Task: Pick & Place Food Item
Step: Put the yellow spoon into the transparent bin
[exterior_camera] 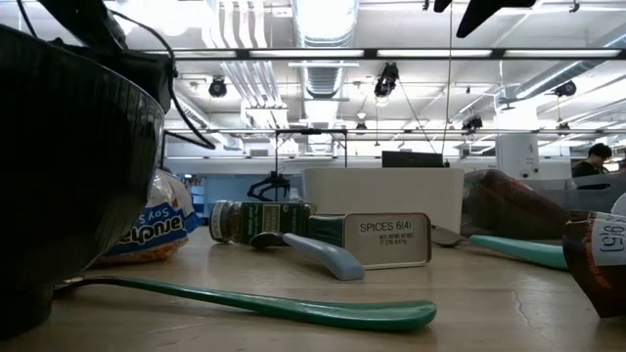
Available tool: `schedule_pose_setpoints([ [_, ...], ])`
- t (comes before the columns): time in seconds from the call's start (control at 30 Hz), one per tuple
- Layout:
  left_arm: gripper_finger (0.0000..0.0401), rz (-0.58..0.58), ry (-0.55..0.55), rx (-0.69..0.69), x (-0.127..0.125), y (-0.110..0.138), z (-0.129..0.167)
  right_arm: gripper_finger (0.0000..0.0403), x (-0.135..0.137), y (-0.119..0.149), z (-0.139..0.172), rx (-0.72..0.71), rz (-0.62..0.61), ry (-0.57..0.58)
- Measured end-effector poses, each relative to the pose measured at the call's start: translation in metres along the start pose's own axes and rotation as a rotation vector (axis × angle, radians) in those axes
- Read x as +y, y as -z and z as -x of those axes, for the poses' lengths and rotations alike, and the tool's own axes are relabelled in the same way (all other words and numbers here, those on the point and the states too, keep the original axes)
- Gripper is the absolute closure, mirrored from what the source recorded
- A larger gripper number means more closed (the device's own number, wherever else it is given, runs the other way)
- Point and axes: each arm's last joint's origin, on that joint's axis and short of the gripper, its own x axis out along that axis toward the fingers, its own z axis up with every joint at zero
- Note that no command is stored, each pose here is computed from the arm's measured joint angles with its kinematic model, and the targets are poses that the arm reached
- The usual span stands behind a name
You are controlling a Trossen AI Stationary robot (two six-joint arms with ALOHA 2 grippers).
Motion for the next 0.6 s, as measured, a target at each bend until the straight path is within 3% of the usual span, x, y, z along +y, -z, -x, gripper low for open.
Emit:
schedule_pose_setpoints([
  [0.33, 0.0384, 0.141, 0.003, 0.0, 0.0025, 0.0009, -0.0065, 0.0135, 0.0002, -0.0001, 0.0, -0.001, 0.0, -0.002],
  [0.6, 0.0311, 0.159, 0.006, 0.007, 0.0026, 0.0013, -0.0064, 0.0135, 0.0003, -0.0002, 0.0, -0.002, -0.001, -0.003],
])
